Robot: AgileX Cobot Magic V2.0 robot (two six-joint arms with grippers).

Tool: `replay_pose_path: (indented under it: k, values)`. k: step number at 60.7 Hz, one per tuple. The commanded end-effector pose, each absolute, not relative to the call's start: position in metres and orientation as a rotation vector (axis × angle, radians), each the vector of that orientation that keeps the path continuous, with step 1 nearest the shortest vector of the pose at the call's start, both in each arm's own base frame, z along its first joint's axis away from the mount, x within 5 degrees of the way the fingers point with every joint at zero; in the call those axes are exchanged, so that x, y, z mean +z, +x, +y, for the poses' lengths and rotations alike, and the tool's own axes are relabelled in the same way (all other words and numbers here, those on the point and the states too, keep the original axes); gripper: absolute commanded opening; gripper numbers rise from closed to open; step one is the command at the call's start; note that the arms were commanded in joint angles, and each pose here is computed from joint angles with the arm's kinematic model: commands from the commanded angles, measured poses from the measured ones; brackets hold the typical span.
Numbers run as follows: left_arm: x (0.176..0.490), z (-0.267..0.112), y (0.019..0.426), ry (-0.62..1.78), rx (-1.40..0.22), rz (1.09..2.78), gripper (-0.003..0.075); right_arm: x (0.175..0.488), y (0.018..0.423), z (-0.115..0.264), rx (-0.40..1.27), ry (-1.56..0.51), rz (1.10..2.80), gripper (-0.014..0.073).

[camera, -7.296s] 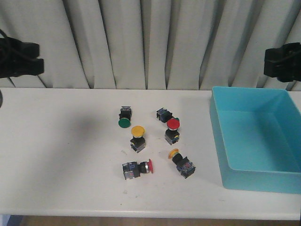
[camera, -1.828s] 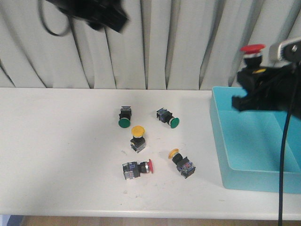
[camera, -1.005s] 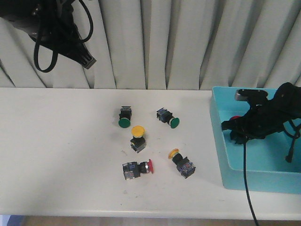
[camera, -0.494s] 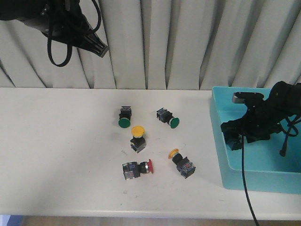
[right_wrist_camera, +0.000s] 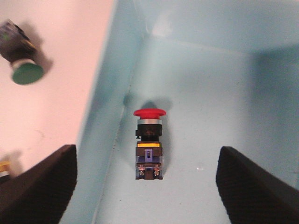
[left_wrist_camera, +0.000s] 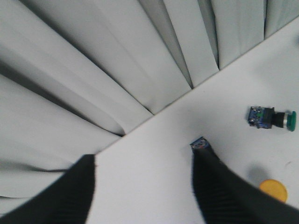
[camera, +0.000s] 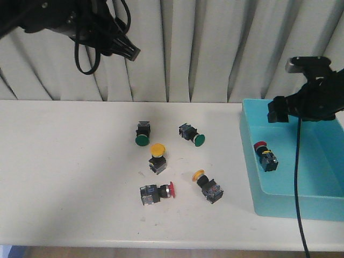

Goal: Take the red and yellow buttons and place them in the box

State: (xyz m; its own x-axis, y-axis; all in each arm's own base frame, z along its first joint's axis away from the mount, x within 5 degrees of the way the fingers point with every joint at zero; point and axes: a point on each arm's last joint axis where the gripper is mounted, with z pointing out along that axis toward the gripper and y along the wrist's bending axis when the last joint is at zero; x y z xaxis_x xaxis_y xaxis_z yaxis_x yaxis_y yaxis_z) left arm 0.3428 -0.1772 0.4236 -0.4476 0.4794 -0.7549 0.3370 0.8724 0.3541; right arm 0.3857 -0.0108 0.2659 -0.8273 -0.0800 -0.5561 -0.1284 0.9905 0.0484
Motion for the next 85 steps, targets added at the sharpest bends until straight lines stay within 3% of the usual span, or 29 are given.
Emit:
replay_pose_path:
  k: [1,9,33,48,85]
  values:
    - [0.438,-0.179,0.344,0.487,0.109,2.011,0.0592,0.324,0.366,-0.01,0.084,-0.15,2.38,0.0582]
    - [0.412,-0.193,0.362,0.455,0.072,2.058,0.0653,0.355,0.343,-0.008,0.088,-0.145,2.319,0.0582]
    - [0.313,-0.241,0.403,0.439,-0.185,2.283,0.0606,0.413,0.287,0.001,0.149,-0.146,2.191,0.0582]
    - [0.271,-0.249,0.413,0.453,-0.162,2.386,0.0596,0.418,0.281,0.004,0.186,-0.156,2.174,0.0582]
    - [0.221,-0.253,0.416,0.456,-0.125,2.575,0.0587,0.418,0.282,0.005,0.202,-0.147,2.166,0.0582]
